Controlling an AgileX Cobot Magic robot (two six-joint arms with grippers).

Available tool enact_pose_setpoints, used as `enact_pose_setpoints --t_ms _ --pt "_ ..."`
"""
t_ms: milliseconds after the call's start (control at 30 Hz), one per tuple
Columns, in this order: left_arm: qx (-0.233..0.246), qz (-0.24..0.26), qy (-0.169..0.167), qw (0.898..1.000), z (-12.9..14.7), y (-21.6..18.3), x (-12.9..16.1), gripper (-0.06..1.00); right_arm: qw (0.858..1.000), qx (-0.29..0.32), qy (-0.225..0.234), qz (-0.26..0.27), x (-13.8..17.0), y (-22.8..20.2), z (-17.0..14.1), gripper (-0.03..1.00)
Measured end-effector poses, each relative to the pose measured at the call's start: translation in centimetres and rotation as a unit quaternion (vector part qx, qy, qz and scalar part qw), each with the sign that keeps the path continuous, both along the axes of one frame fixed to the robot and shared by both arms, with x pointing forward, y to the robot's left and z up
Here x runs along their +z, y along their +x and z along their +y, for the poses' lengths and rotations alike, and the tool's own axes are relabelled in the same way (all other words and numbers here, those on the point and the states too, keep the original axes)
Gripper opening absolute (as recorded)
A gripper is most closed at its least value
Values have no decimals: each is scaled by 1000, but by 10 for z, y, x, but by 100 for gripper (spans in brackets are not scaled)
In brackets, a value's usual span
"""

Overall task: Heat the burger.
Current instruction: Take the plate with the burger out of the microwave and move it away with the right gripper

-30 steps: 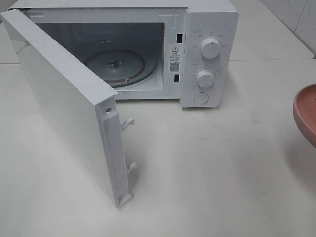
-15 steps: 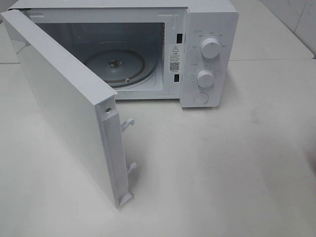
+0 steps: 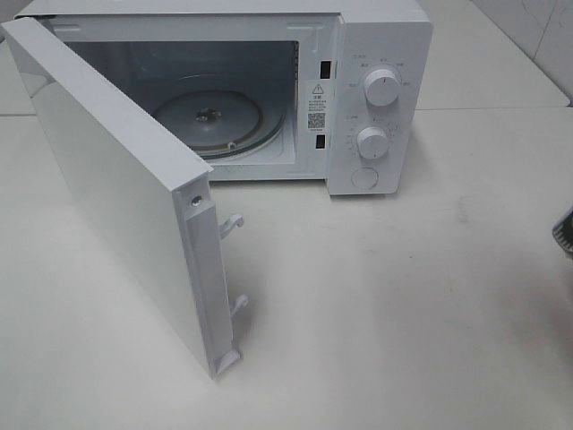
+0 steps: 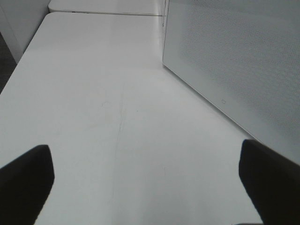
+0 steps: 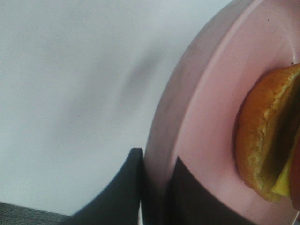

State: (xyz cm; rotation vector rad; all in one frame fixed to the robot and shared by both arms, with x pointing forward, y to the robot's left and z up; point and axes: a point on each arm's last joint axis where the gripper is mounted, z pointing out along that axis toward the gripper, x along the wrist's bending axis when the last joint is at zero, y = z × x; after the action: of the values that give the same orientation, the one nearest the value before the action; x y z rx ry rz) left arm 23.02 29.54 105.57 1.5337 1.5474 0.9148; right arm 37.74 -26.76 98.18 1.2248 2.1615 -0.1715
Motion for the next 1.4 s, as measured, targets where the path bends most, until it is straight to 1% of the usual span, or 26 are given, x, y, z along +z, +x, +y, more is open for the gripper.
enact_pose_setpoints --t_ms 67,100,133,167,233,267,400,467,500,667,700,767,867,1067,1133,1200,1300,1367,1400 --pt "0 0 0 1000 0 0 0 100 1000 -10 1 -2 0 4 2 10" --pt "0 0 0 1000 0 0 0 100 999 -36 2 0 -3 11 7 10" --pt "0 0 0 1000 0 0 0 100 999 -36 2 0 -3 11 7 10" --pt "0 0 0 1000 0 0 0 100 998 -59 2 2 -7 18 12 10" --pt "0 0 0 1000 0 0 0 100 998 -69 -1 6 -9 21 13 10" --pt "0 0 0 1000 0 0 0 100 996 -91 -6 10 -14 27 17 10" --pt "0 0 0 1000 0 0 0 100 994 -112 -12 13 -21 35 23 10" --pt "0 0 0 1000 0 0 0 100 991 -127 -21 20 -29 43 28 10" --pt "0 0 0 1000 0 0 0 100 991 -127 -21 20 -29 43 28 10" --pt "0 0 0 1000 0 0 0 100 988 -144 -39 38 -49 51 34 10" --pt "0 0 0 1000 0 0 0 100 988 -144 -39 38 -49 51 34 10" --pt "0 0 0 1000 0 0 0 100 987 -153 -37 45 -62 55 38 10" --pt "0 0 0 1000 0 0 0 100 986 -156 -36 46 -65 55 38 10" --pt "0 0 0 1000 0 0 0 100 984 -170 -28 47 -81 59 42 10" --pt "0 0 0 1000 0 0 0 100 984 -171 -29 48 -83 59 42 10" --pt "0 0 0 1000 0 0 0 100 981 -185 -33 49 -91 60 43 10" --pt "0 0 0 1000 0 0 0 100 980 -187 -34 50 -93 60 43 10" --pt "0 0 0 1000 0 0 0 100 978 -197 -42 58 -103 60 43 10" --pt "0 0 0 1000 0 0 0 100 978 -197 -42 58 -103 60 43 10"
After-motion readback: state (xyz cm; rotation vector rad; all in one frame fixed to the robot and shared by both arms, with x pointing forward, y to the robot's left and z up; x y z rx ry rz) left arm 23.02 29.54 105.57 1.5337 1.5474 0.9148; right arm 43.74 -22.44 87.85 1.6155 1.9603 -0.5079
